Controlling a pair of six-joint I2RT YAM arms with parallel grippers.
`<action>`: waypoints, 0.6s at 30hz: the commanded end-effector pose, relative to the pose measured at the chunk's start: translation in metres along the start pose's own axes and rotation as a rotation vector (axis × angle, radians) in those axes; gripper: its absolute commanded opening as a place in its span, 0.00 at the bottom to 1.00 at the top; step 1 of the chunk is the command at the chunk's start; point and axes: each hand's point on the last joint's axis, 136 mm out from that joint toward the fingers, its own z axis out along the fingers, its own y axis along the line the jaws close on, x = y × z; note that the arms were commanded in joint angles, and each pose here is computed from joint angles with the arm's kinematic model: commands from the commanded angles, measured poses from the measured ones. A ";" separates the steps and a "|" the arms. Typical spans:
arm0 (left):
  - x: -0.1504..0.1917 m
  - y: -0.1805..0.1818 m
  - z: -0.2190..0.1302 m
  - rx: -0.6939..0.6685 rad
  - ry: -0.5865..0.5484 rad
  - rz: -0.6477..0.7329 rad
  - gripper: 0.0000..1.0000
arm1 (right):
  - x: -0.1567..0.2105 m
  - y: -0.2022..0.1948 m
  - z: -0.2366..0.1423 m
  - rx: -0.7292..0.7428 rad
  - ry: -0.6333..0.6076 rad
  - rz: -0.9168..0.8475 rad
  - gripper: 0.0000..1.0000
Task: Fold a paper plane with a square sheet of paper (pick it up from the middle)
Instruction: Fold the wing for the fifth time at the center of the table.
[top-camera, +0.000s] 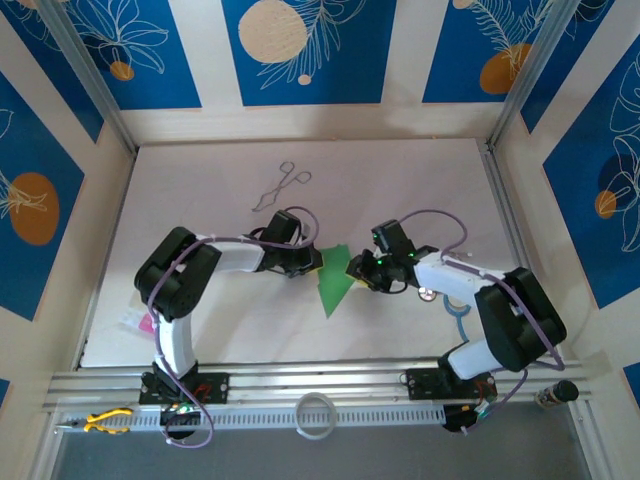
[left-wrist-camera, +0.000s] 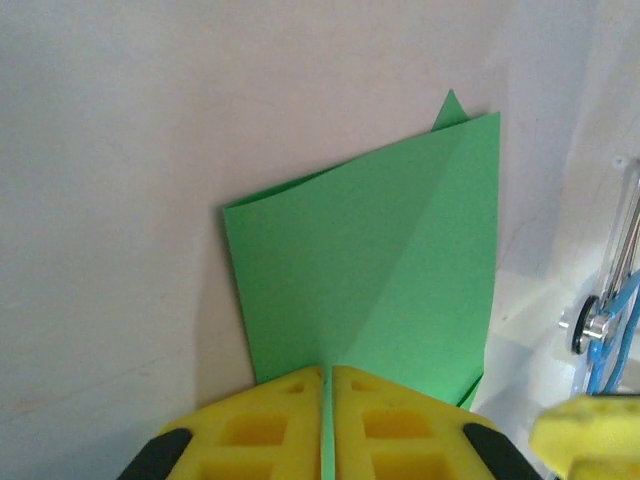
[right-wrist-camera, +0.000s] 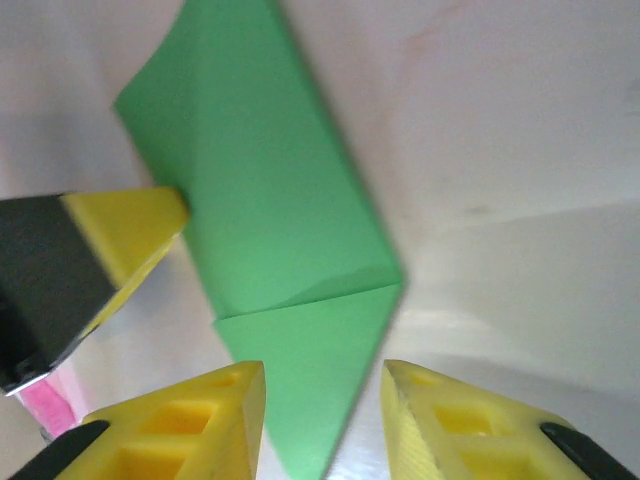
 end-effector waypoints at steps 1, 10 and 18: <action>0.021 0.001 0.007 -0.006 0.092 0.045 0.12 | 0.005 -0.005 -0.004 -0.052 0.028 -0.010 0.36; 0.021 -0.007 0.008 0.024 0.105 0.064 0.12 | 0.006 -0.008 -0.005 -0.083 0.042 -0.017 0.33; 0.020 -0.005 0.005 0.013 0.092 0.064 0.12 | 0.005 -0.003 -0.006 -0.107 0.039 -0.056 0.30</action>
